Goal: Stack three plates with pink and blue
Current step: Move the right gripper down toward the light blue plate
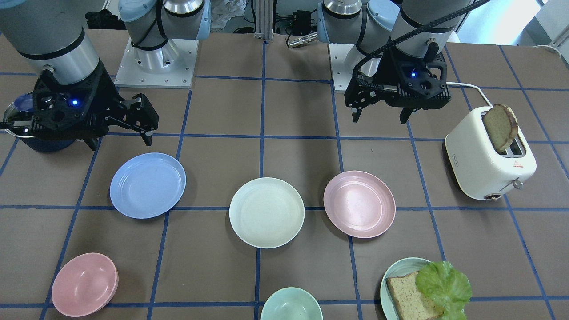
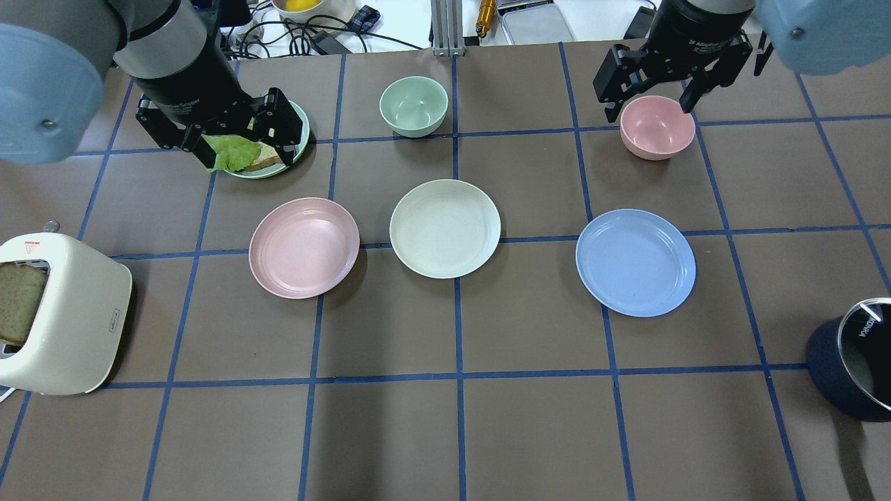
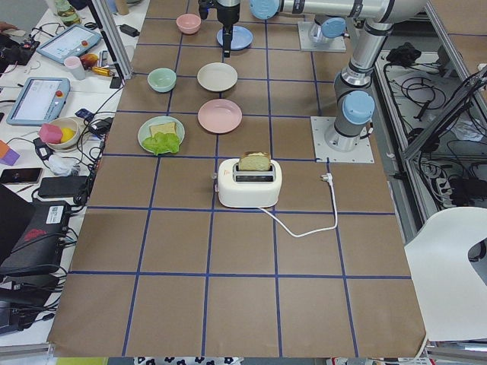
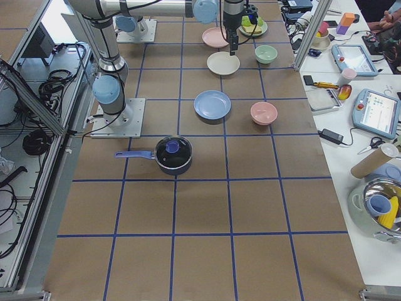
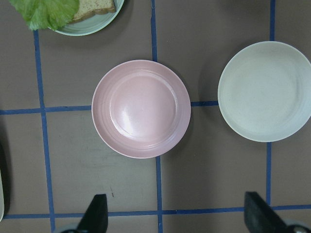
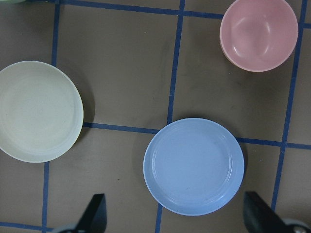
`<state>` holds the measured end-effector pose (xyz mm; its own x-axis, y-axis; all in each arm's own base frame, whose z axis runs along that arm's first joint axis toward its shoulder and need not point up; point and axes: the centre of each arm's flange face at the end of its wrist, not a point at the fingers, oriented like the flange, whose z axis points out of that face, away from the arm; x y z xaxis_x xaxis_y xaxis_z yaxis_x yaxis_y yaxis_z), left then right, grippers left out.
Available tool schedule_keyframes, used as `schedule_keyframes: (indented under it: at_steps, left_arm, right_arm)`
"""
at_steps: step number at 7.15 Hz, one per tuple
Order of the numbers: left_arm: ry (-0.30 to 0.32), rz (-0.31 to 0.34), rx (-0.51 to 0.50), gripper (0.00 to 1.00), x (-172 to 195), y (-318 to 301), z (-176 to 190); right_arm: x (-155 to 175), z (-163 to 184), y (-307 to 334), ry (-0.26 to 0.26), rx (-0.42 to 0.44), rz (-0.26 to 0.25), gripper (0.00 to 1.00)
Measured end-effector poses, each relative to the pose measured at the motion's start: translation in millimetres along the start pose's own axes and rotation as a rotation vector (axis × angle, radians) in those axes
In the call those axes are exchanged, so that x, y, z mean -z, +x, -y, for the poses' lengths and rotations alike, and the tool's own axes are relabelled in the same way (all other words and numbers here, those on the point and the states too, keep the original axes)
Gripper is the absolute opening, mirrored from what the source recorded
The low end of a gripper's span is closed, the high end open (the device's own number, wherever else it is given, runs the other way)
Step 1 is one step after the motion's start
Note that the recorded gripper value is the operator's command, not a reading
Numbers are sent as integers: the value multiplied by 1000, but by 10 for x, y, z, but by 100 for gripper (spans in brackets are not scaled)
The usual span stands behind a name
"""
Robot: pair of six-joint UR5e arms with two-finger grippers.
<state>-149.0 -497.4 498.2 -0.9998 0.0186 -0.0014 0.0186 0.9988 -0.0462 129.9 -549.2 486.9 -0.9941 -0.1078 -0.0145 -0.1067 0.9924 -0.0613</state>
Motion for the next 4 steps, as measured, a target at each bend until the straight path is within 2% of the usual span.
schedule_keyframes:
  at_steps: [4]
  left_arm:
    - [5, 0, 1, 100, 29, -6, -7]
  right_arm:
    - [15, -88, 23, -25, -41, -1, 100]
